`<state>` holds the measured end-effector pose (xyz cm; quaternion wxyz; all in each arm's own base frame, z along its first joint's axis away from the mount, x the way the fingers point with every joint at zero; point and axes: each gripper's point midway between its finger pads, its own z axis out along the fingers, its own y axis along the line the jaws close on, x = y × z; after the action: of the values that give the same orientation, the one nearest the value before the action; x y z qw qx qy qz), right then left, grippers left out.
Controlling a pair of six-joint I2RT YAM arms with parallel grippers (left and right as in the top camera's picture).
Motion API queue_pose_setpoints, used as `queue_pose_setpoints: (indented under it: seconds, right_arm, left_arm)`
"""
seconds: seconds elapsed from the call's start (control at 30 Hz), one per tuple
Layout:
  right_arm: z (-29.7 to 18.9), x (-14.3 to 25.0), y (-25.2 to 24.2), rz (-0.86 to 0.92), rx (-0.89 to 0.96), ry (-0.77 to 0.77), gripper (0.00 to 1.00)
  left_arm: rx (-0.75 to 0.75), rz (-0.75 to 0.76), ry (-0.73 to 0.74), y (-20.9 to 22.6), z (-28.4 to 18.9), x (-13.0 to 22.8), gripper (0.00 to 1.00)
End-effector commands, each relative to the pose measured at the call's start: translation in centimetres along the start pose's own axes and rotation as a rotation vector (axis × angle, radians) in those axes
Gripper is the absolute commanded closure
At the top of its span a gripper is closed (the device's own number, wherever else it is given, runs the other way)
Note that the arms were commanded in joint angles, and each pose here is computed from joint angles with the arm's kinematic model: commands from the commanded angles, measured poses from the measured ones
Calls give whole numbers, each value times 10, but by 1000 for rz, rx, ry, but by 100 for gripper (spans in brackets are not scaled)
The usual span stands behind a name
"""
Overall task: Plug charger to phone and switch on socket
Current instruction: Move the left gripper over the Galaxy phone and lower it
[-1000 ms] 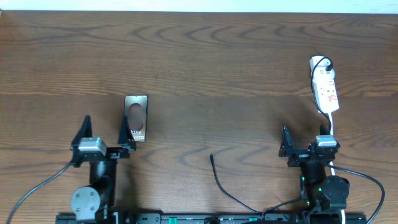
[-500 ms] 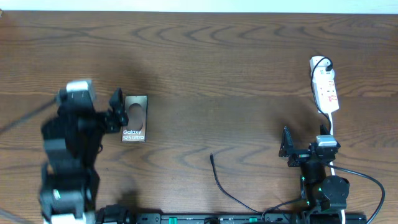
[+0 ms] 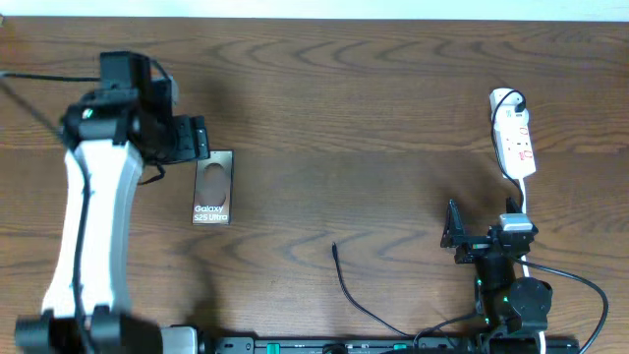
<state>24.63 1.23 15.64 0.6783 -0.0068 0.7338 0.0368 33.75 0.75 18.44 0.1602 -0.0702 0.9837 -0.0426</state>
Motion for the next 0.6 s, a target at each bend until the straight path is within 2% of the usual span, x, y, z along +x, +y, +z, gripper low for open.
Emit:
queue_pose_setpoints:
  seconds: [0.0,0.17,0.3,0.33,0.37,0.4,0.43,0.47,0.5,0.53,0.57]
  right_arm:
    - [0,1,0,6,2,5,1]
    - [0,1,0,6,2,5,1]
    - [0,1,0,6,2,5,1]
    - [0,1,0,6,2,5,1]
    - [0,1,0,6,2,5,1]
    - [0,1,0,6,2,5,1]
    - [0,1,0,6,2,5,1]
    - [0,1,0,6,2,5,1]
    - [0,1,0,6,2,5,1]
    - [0,1,0,6,2,5,1]
    - [0,1,0,6,2,5,1]
  left_arm:
    - [-2,4,115,3,34,5,14]
    - [-14,-9,261,8,80,17,14]
    - [-19,-14,323,10,99,25,16]
    - [-20,-15,334,10,102,26,27]
    - [-21,-16,343,11,105,28,61]
    - [-21,-16,345,11,106,28,74]
    - [-21,-16,344,11,106,28,77]
    - [-21,-15,341,11,106,27,77]
    - [-21,-15,338,11,107,26,65]
    - [-21,-15,335,11,107,26,41]
    - [-20,-15,334,11,107,25,25]
